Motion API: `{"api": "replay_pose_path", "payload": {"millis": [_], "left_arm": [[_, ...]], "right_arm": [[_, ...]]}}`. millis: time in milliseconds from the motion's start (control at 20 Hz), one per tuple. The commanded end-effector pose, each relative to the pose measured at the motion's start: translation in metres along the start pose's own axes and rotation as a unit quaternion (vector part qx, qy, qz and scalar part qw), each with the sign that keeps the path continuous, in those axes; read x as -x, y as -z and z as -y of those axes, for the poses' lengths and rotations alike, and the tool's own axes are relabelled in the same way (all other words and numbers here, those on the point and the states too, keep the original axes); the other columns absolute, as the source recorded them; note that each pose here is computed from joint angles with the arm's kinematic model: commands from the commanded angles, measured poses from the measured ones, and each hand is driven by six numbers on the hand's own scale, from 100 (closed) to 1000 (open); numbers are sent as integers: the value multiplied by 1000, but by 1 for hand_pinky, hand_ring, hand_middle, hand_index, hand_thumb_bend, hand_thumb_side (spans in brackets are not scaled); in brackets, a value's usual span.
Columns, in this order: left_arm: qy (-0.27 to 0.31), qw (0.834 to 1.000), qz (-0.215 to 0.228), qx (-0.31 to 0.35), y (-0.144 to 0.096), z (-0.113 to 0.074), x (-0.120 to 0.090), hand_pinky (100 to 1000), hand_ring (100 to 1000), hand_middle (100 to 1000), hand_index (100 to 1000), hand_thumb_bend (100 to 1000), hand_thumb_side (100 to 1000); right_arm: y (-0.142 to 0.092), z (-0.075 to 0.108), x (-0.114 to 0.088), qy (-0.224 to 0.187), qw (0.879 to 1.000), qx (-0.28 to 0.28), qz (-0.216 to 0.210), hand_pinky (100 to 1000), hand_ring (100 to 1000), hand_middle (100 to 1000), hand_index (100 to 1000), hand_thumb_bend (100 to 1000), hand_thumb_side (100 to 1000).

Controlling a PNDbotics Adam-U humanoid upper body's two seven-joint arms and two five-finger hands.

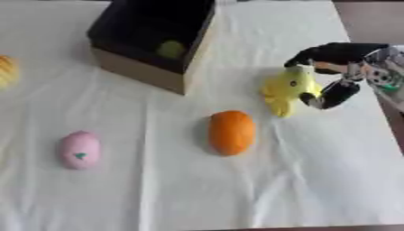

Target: Pick up objects on the table and place them in the box.

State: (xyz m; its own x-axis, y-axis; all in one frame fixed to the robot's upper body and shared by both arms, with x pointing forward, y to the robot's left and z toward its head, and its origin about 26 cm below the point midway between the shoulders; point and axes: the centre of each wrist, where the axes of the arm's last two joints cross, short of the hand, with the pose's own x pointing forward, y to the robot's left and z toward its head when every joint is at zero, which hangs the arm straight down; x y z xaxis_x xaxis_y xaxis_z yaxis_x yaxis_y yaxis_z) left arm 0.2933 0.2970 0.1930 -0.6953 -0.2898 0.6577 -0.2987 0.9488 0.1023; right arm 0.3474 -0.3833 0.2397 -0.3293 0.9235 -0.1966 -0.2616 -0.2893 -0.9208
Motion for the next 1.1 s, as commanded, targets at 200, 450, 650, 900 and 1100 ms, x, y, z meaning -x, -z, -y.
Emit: {"api": "replay_pose_path", "payload": {"millis": [200, 450, 650, 900, 1100], "left_arm": [[-2, 1000, 16, 3, 5, -1, -7, 764, 820, 767, 865, 411, 796], [-1, 1000, 15, 2, 4, -1, -7, 763, 817, 766, 863, 410, 796], [-1, 1000, 14, 2, 4, -1, -7, 762, 816, 766, 863, 410, 797], [-2, 1000, 15, 2, 4, -1, -7, 762, 818, 765, 863, 410, 796], [-1, 1000, 15, 1, 4, -2, -7, 762, 818, 765, 863, 411, 796]], "right_arm": [[-1, 7, 3, -6, 1000, 7, -1, 883, 914, 851, 928, 167, 230], [0, 7, 1, -2, 999, 43, -4, 850, 864, 708, 718, 100, 157], [-6, 13, -1, -3, 996, 93, -13, 822, 794, 596, 595, 100, 100], [-13, 24, -8, -5, 989, 143, -21, 803, 752, 543, 531, 100, 100], [-20, 40, -16, -5, 982, 188, -18, 792, 711, 510, 497, 100, 100]]}}
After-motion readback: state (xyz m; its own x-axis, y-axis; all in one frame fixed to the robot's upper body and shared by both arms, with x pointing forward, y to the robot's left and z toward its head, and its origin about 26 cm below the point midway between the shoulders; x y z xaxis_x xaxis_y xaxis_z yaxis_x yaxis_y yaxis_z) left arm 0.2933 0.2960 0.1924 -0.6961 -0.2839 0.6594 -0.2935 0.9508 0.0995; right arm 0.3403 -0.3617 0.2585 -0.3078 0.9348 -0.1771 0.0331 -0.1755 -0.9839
